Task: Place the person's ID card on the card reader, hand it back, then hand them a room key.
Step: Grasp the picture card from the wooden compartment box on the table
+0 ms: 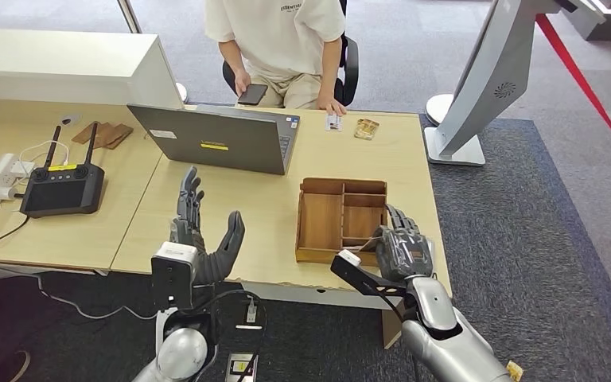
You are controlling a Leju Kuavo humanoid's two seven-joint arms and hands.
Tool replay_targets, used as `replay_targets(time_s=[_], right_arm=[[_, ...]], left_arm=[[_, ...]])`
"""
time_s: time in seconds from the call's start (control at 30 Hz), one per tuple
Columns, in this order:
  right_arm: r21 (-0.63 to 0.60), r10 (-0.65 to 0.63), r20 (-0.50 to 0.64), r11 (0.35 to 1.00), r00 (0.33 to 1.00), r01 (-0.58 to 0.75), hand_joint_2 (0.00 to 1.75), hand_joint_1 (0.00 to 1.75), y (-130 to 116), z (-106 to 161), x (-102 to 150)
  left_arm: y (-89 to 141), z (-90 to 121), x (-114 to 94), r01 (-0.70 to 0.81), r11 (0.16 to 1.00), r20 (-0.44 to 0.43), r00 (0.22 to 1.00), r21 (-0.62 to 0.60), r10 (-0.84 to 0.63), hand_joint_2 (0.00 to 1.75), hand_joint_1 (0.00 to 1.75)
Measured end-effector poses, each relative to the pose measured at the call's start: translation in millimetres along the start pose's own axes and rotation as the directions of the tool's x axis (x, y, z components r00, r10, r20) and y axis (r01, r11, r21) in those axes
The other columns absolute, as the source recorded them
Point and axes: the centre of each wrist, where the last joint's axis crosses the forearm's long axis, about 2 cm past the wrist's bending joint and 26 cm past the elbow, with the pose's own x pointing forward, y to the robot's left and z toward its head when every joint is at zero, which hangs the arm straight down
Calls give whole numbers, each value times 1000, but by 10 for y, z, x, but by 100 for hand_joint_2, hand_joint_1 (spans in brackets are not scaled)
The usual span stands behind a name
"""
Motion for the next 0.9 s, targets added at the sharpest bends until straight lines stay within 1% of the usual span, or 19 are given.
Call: replay_targets(time_s=[0.37, 0.5, 0.57, 0.63, 0.7, 0.77, 0.9], right_arm=[[-3, -2, 6, 1000, 1000, 3, 175, 155, -8, -2, 13], [-5, -3, 6, 1000, 1000, 3, 175, 162, -12, -5, 17], [-6, -4, 10, 1000, 1000, 4, 175, 162, -15, -7, 27], [-7, -6, 15, 1000, 1000, 6, 175, 158, -17, -9, 43], [-8, -8, 18, 1000, 1000, 8, 175, 164, -20, -10, 54], [-8, -9, 20, 1000, 1000, 9, 175, 175, -23, -13, 63], [-10, -12, 22, 1000, 1000, 13, 175, 175, -30, -24, 80]], left_arm=[[-8, -27, -11, 1, 1000, 4, 1000, -2, -1, 175, 0], [-11, -30, -24, 0, 1000, -1, 1000, -3, 0, 175, 0], [-12, -32, -29, 0, 1000, -2, 1000, -3, 0, 175, 0], [-13, -35, -35, 1, 1000, -2, 1000, -4, -1, 175, 0], [-16, -35, -41, 2, 1000, -3, 1000, -6, -2, 175, 0], [-24, -33, -47, 3, 1000, -5, 1000, -10, -3, 175, 0], [-47, -23, -64, 7, 1000, -8, 1000, -21, -7, 175, 0]])
